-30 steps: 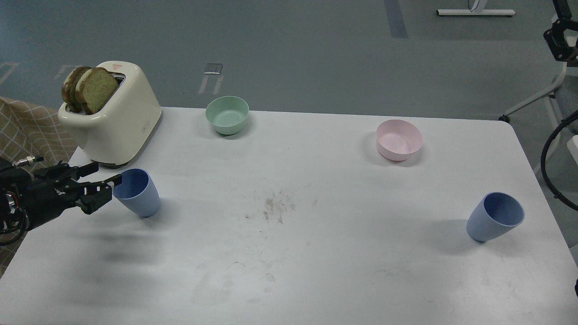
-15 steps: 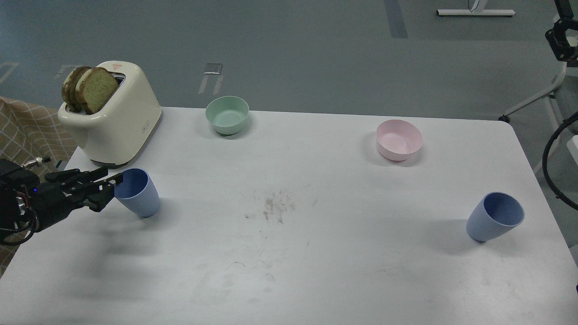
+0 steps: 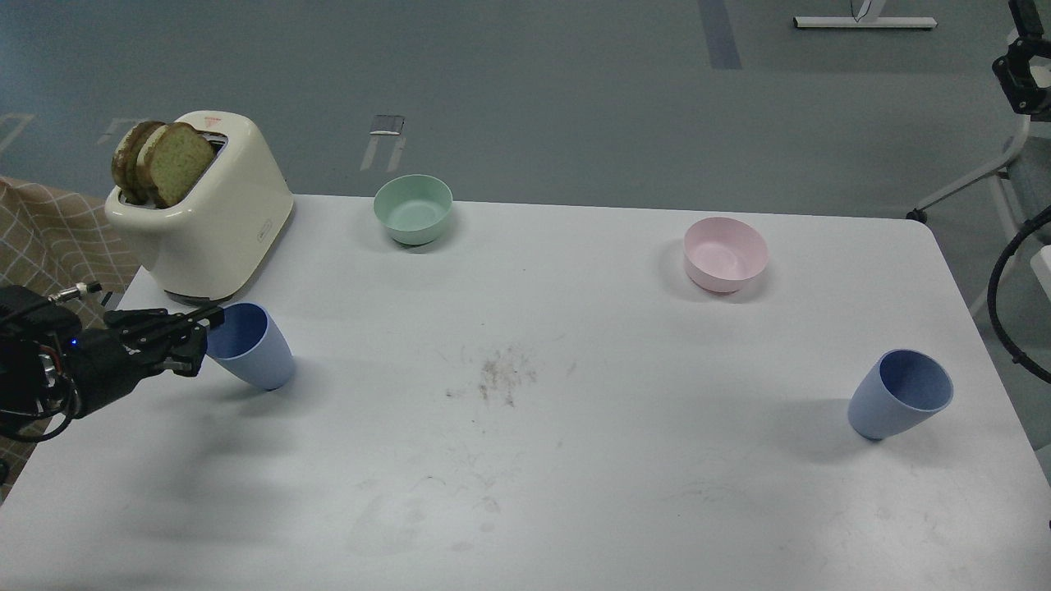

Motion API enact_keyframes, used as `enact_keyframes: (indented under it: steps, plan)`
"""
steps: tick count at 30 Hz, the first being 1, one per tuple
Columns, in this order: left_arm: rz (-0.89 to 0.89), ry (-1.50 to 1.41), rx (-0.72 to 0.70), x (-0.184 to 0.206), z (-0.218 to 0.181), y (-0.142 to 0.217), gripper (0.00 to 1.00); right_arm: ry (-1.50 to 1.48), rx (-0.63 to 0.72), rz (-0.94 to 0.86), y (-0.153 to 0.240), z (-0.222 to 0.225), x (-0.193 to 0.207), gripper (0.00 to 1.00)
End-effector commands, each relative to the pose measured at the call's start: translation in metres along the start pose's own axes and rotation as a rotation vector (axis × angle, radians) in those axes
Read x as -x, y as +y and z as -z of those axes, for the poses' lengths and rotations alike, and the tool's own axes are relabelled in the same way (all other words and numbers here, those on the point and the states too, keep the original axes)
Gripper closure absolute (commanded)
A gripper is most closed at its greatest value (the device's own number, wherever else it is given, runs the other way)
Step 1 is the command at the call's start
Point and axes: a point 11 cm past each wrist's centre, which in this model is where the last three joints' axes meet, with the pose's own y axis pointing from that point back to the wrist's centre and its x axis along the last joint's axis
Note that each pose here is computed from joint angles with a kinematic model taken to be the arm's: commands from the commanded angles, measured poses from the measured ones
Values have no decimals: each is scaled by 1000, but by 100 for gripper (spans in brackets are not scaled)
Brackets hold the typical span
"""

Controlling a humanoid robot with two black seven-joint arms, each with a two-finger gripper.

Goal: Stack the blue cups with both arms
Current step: 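Carry the blue cup with the left gripper toward the table center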

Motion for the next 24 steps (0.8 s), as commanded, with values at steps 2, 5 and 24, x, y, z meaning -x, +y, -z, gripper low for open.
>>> enact_keyframes:
  steps: [2,5,24]
  plan:
    - [-52,-39,53,-38,-12,-10,100,9,-5,-6,1,5,-4,0]
    - [-74,-74,96,-69,-24,-13,100,19,-5,-10,2,8,-7,0]
    - [0,-264,473,-141,-193,-126,100,51,6,-185,71,23,-77,0]
